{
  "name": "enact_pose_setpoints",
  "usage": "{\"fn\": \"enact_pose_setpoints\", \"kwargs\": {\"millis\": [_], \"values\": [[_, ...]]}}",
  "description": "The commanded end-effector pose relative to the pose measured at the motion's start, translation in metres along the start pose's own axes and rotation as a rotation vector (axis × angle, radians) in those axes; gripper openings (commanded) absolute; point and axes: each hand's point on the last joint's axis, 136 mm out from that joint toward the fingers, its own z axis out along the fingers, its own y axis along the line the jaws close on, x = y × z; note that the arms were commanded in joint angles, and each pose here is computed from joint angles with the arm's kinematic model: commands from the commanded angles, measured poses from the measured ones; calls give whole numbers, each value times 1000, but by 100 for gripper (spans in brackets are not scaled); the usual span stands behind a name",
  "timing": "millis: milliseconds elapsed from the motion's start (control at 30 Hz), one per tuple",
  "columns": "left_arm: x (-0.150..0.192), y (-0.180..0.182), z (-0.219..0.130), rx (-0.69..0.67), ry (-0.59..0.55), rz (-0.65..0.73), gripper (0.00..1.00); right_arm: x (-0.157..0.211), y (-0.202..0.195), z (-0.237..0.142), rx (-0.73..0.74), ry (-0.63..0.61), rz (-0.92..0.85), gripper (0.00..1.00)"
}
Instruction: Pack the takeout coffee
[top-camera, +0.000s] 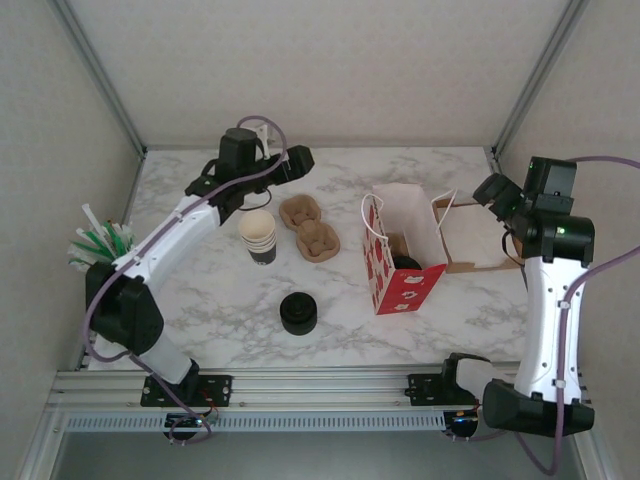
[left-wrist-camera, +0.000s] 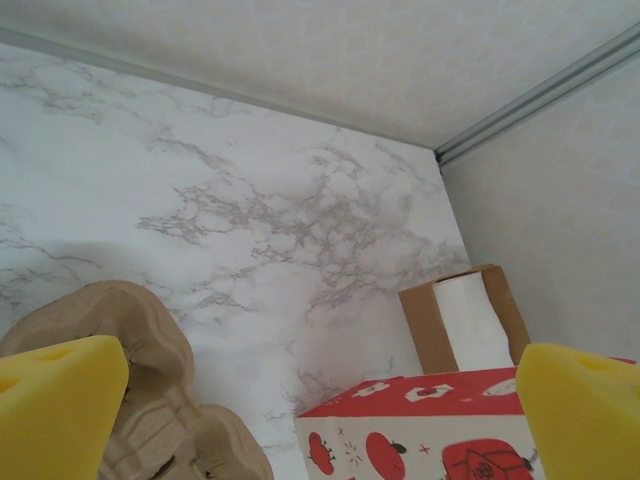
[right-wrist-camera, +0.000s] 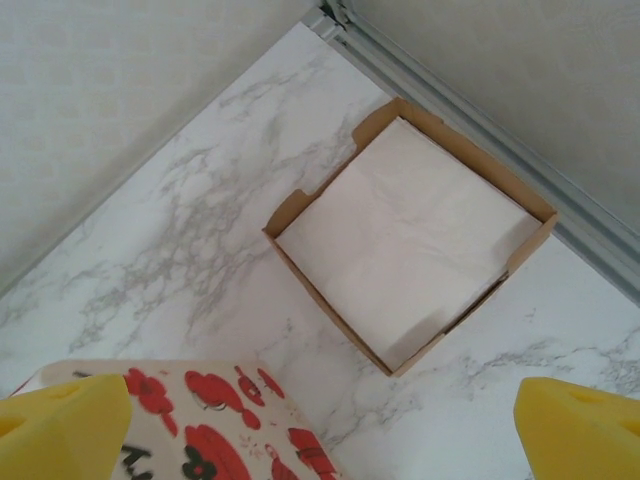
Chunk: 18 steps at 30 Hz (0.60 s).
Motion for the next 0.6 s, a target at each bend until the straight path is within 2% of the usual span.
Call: {"fn": "enact_pose_setpoints", "kwargs": {"millis": [0,267,567], "values": [[-4,4,20,10,14,43,100,8,-4,20,-6,44,-24,99],[18,2,68,109,136,52,100,40,-20,76,53,179,-83,89],[55,-21,119,181,273,120,100,69,-31,151,121,367,-143,77]]}}
